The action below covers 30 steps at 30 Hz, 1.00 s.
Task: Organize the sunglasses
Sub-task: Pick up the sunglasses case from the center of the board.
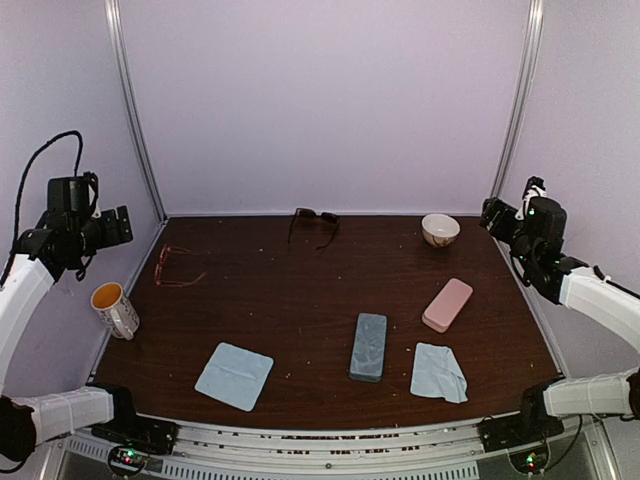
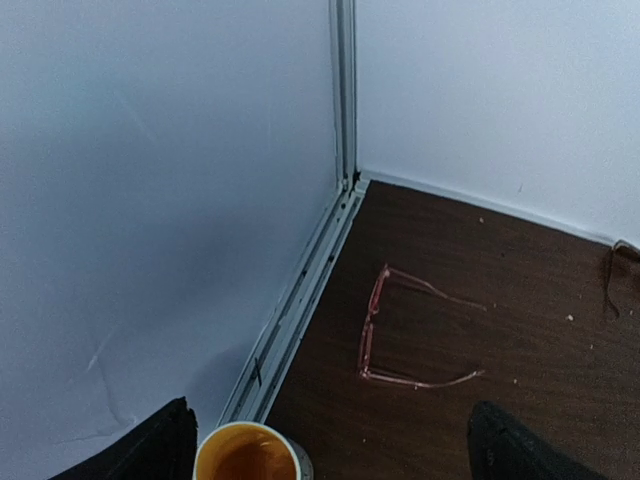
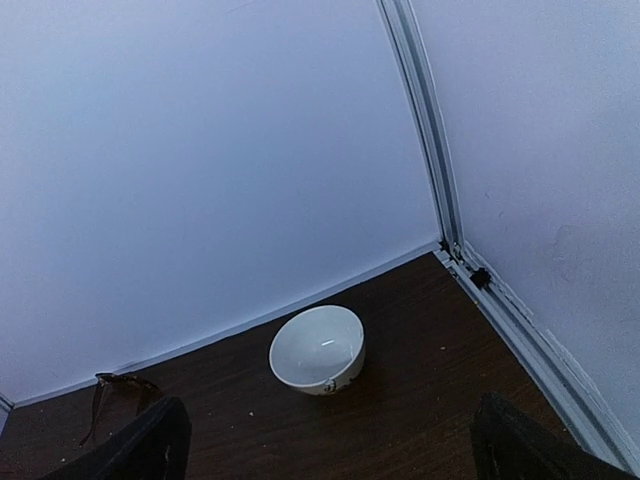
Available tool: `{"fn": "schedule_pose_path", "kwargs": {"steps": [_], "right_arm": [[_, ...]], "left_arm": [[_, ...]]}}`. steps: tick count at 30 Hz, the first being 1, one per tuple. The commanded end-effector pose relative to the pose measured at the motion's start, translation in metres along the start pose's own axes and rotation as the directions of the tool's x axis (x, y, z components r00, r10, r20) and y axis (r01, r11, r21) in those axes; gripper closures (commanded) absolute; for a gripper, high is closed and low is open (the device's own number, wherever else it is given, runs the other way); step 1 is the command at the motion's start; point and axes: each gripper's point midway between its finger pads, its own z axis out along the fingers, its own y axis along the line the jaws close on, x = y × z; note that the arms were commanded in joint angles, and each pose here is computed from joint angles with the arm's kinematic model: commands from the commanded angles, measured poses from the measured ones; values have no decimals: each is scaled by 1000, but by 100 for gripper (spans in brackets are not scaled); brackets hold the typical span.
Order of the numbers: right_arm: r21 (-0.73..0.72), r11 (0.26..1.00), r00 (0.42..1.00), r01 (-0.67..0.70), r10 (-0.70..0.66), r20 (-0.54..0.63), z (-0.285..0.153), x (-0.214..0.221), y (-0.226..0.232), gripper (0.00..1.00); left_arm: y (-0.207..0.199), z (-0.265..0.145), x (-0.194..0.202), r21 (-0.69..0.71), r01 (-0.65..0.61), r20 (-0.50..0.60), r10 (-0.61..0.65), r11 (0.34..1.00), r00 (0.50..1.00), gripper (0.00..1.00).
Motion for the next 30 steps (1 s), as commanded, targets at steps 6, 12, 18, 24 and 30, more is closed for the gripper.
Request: {"fn": "schedule_pose_path", "kwargs": {"steps": [6,12,18,24,30], "right_arm": [[-96,994,967,-50,24,-253,2,43,21,0],[29,999,914,-45,52,-401,-7,60,7,0],[193,980,859,44,62,-509,-26,73,-14,0],[324,934,810,151,71,-582,-43,90,-25,0],[361,908,745,212,89,-662,-49,121,-19,0]], "left_arm": [[-21,-2,66,162,-112,-181,141,980,973,2],[-16,-3,60,141,-148,-151,169,979,974,2],[-20,-3,58,163,-142,-142,165,976,976,2],[-28,-2,59,205,-137,-151,169,969,974,3],[-27,-4,60,205,-138,-146,169,969,975,2]]}}
